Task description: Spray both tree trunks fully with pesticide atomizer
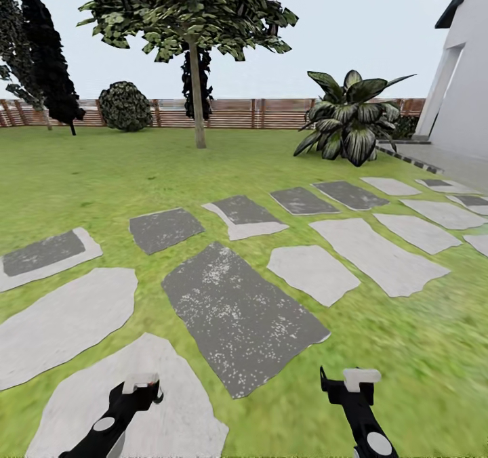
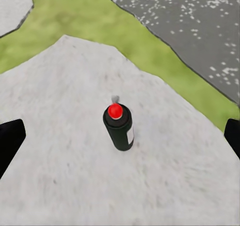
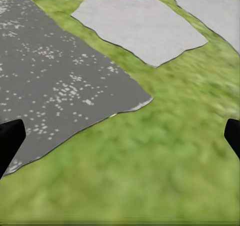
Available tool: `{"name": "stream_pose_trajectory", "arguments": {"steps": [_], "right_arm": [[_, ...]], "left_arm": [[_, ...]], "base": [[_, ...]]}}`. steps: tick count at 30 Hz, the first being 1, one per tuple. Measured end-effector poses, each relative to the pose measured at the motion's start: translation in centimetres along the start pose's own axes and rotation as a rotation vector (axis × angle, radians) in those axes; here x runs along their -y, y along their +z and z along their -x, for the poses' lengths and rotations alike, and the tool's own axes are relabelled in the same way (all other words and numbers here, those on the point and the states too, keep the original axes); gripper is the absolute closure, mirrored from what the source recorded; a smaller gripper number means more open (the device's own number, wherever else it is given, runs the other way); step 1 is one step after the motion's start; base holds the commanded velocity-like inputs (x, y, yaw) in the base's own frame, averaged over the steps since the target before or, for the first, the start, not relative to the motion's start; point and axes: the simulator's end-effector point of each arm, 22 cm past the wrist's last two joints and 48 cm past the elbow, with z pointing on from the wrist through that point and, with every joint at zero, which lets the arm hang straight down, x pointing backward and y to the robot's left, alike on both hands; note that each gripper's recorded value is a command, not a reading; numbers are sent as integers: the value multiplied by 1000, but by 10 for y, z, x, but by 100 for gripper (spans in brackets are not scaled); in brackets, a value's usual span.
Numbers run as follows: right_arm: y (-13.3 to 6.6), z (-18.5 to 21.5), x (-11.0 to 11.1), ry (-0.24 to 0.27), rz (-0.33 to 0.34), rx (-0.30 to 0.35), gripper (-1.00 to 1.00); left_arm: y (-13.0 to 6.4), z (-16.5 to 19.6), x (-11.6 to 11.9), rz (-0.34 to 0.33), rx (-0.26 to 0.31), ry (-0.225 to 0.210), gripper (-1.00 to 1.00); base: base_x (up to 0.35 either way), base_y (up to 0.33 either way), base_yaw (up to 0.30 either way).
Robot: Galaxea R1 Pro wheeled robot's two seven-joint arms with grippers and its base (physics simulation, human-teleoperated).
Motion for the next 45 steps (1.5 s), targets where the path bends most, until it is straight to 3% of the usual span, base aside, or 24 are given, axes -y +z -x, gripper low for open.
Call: {"name": "stream_pose_trajectory", "arguments": {"steps": [19,24,28,45], "right_arm": [[8,-56,-6,-10,7,-88,-100],[10,-71,-7,-14,9,-116,-100],[11,-82,-8,-17,10,-138,-100],[11,-132,-12,-30,17,-235,-100]], "left_arm": [[16,-56,2,1,-81,9,-100],[19,-58,1,9,-32,6,-100],[21,-65,1,11,-24,5,-100],[29,-116,3,9,-114,15,-100]], "base": [[0,0,0],[0,0,0],[0,0,0],[0,0,0]]}}
